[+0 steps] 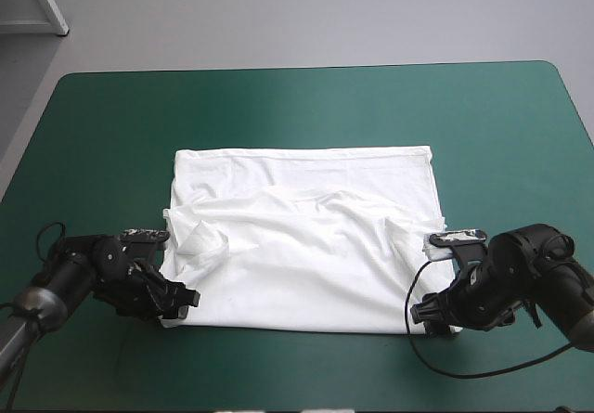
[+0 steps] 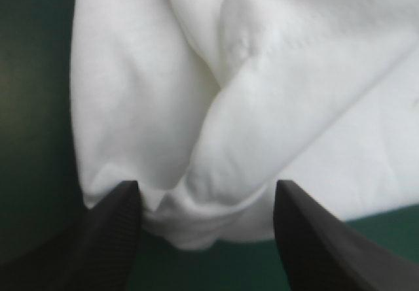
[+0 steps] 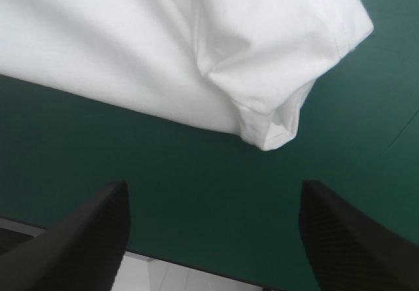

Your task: Fold the cloth

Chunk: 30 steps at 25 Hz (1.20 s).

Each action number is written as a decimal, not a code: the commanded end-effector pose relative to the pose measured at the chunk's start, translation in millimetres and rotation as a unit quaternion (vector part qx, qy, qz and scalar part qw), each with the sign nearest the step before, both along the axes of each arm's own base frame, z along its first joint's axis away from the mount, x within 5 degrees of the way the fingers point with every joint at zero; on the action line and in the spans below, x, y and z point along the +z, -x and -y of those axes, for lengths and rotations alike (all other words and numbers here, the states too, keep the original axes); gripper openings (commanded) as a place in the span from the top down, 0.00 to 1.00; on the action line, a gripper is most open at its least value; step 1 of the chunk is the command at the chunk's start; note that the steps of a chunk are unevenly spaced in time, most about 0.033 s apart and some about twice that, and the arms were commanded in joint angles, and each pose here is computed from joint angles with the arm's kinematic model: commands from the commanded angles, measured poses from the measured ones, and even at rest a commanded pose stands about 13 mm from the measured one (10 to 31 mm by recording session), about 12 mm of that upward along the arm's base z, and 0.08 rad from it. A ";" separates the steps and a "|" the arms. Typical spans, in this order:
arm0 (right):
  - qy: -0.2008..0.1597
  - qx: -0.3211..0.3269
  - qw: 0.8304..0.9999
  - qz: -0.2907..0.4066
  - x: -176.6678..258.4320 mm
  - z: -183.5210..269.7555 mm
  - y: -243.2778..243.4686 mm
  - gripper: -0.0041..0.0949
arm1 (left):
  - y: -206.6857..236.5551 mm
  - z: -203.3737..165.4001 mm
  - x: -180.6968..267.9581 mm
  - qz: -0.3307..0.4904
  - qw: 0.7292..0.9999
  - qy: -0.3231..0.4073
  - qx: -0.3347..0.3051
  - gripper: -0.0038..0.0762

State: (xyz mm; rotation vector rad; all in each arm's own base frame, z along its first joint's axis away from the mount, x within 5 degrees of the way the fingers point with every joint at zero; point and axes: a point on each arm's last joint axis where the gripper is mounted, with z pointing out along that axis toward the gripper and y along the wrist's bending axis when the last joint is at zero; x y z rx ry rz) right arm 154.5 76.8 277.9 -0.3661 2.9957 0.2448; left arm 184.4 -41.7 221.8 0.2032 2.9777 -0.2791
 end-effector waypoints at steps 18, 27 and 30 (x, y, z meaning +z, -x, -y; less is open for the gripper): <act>0.015 -0.007 1.000 -0.026 -35.7 -14.4 -36.8 0.34 | -12.1 32.0 -24.8 -0.041 0.998 0.003 -0.054 0.96; -0.023 -0.010 0.999 -0.024 -70.9 -17.2 -28.0 0.93 | -3.9 28.8 -2.1 0.012 0.998 0.011 -0.056 0.96; -0.032 -0.006 0.999 0.023 -53.2 -16.2 -29.7 0.97 | -7.2 29.7 9.2 0.024 0.998 0.013 -0.060 0.96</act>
